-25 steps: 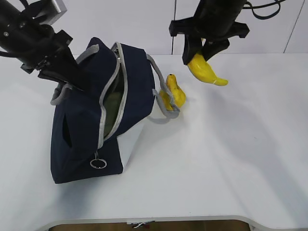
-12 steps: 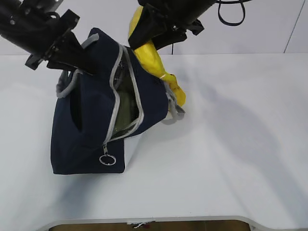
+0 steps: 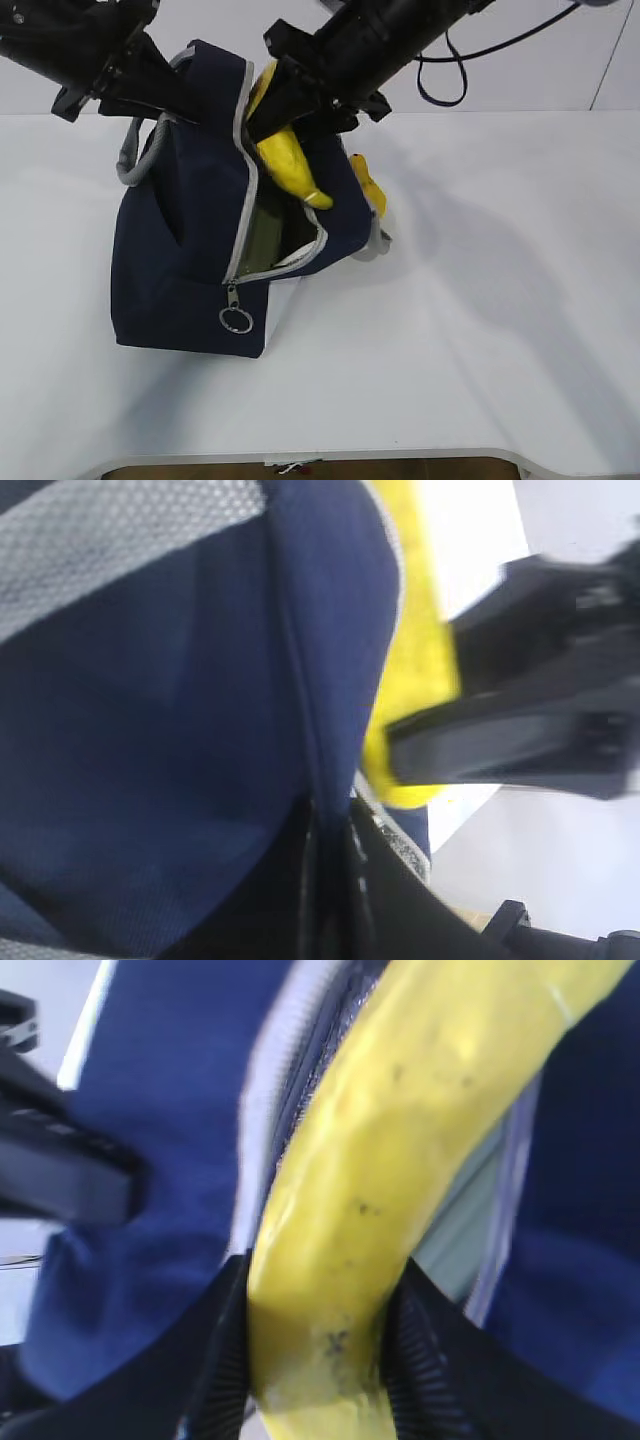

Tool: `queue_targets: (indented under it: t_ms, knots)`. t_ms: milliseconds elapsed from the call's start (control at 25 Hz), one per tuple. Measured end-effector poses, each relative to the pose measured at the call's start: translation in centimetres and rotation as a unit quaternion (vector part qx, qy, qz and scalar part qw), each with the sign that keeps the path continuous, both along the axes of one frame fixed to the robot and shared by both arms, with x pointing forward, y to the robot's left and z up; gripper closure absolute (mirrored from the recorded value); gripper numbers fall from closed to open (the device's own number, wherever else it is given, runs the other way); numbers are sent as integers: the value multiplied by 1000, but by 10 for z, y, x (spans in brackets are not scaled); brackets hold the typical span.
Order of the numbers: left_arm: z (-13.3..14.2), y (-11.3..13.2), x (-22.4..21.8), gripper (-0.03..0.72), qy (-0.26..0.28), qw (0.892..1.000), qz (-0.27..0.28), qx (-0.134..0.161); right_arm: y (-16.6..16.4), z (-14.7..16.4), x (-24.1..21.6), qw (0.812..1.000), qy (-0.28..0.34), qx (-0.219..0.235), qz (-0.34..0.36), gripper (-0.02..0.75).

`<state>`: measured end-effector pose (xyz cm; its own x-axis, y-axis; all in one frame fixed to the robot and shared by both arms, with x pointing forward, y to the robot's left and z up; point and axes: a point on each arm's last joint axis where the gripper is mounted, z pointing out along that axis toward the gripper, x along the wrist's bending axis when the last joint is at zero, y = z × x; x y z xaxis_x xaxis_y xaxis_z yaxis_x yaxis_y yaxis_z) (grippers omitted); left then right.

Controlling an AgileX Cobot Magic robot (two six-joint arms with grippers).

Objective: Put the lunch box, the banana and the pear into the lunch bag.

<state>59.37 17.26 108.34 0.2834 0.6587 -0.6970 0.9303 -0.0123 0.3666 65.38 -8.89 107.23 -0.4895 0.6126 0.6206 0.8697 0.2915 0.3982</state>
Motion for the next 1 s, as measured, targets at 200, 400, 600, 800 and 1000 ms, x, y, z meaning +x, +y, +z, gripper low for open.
queue_targets:
  t_ms: [200, 400, 600, 800, 1000]
  knots:
    - [2, -1, 0, 688, 1, 1000, 3, -11, 11, -16, 4, 999, 22, 26, 7, 433]
    - [3, -2, 0, 688, 0, 1000, 4, -17, 30, -33, 1, 999, 34, 21, 25, 432]
    - [3, -2, 0, 688, 0, 1000, 4, -18, 35, -38, 0, 999, 37, 16, 31, 426]
    - [3, -2, 0, 688, 0, 1000, 4, -18, 33, -40, 0, 999, 33, 5, 32, 313]
    - [3, -2, 0, 688, 0, 1000, 4, -17, 33, -40, 1, 999, 29, 2, 32, 161]
